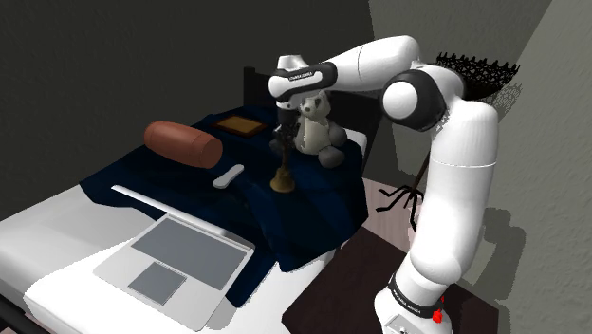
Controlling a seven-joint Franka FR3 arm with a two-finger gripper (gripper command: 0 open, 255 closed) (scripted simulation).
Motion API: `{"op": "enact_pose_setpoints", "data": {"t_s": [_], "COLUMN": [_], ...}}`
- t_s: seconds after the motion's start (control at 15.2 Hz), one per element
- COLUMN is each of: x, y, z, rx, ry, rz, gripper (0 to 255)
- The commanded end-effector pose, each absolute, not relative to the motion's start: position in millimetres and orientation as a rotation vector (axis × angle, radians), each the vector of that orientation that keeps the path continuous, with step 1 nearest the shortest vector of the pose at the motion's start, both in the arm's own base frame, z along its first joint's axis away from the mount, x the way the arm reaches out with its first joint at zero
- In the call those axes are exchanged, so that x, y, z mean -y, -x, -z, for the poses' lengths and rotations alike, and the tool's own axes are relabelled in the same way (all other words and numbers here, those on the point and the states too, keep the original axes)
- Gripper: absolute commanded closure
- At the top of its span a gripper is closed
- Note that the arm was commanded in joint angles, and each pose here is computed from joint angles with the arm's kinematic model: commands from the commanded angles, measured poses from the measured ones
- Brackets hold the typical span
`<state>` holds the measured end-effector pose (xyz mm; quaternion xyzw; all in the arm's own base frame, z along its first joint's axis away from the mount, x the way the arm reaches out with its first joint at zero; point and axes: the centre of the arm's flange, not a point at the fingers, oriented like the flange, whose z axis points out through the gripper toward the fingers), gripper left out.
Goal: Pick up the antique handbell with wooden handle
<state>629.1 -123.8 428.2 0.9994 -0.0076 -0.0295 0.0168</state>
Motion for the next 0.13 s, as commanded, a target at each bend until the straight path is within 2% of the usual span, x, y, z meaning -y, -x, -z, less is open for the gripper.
{"op": "enact_pose_setpoints", "data": {"t_s": [0.0, 0.07], "x": [123.9, 124.0], "y": [-630.7, -630.8], "z": [-435.0, -435.0], "rx": [0.024, 0.024], "ry": [-3.107, -3.107], "rz": [0.091, 0.091], "gripper": [255, 255]}}
